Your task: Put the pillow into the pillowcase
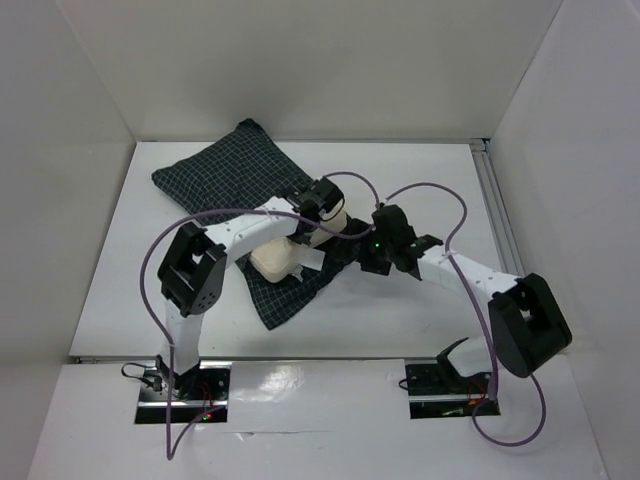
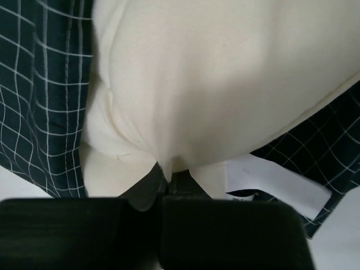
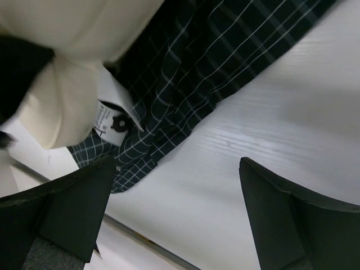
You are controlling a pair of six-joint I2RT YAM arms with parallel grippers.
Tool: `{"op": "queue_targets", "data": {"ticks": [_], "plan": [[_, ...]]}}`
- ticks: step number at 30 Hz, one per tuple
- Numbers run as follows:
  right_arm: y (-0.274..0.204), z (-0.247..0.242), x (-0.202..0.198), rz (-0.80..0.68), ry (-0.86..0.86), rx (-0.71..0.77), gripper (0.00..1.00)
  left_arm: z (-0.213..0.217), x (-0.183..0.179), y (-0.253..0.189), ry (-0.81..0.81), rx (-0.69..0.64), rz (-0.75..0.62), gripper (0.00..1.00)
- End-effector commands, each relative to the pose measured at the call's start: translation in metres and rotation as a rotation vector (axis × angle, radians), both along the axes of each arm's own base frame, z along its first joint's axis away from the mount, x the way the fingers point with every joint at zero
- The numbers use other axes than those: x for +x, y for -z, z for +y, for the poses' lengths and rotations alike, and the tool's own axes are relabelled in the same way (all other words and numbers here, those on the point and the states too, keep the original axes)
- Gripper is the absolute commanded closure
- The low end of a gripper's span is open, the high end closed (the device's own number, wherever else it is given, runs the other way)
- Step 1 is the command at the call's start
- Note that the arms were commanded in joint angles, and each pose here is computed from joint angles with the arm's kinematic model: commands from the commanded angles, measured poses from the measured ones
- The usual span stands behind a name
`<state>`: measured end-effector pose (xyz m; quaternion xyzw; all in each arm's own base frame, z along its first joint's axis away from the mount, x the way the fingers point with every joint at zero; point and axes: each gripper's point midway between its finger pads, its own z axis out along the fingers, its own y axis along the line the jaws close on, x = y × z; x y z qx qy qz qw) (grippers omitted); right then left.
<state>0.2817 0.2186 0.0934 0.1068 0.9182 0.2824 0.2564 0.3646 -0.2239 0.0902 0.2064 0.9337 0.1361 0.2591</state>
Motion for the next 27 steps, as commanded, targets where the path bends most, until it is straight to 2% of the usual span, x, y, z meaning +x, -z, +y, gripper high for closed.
{"op": "queue_targets", "data": {"ticks": [1, 4, 7, 12, 15, 16, 17, 18, 19, 22, 23, 27], "plan": [[-0.004, 0.040, 0.006, -0.045, -0.058, 0.062, 0.03, 0.019, 0.023, -0.027, -0.102, -0.101, -0.028, 1.00], [0.002, 0.059, 0.014, -0.049, -0.077, 0.040, 0.06, 0.019, 0.031, -0.067, -0.099, -0.287, -0.059, 1.00], [0.005, 0.072, 0.019, -0.036, -0.053, 0.092, 0.10, 0.020, 0.033, -0.104, -0.080, -0.431, -0.085, 1.00], [0.015, 0.101, 0.045, -0.032, -0.043, 0.176, 0.17, 0.040, 0.042, -0.134, -0.109, -0.582, -0.094, 1.00], [0.014, 0.122, 0.059, -0.044, -0.074, 0.206, 0.28, 0.039, 0.041, -0.143, -0.102, -0.667, -0.071, 1.00], [0.012, 0.124, 0.066, -0.070, -0.079, 0.195, 0.36, 0.032, 0.037, -0.144, -0.087, -0.700, -0.049, 1.00], [0.006, 0.127, 0.075, -0.090, -0.074, 0.179, 0.49, 0.029, 0.034, -0.151, -0.085, -0.725, -0.050, 1.00], [0.014, 0.118, 0.078, -0.069, -0.058, 0.134, 0.86, 0.026, 0.030, -0.158, -0.074, -0.752, -0.049, 1.00], [0.021, 0.105, 0.087, -0.066, -0.034, 0.094, 1.00, 0.017, 0.023, -0.164, -0.049, -0.804, -0.022, 1.00], [0.016, 0.068, 0.097, -0.091, 0.033, 0.052, 1.00, 0.003, 0.014, -0.186, -0.009, -0.875, -0.028, 1.00], [0.021, 0.042, 0.101, -0.095, 0.078, 0.019, 1.00, -0.006, 0.007, -0.188, 0.007, -0.913, 0.005, 1.00], [-0.007, -0.016, 0.112, -0.159, 0.175, -0.077, 1.00, -0.049, -0.007, -0.211, 0.094, -1.064, 0.049, 1.00]]}}
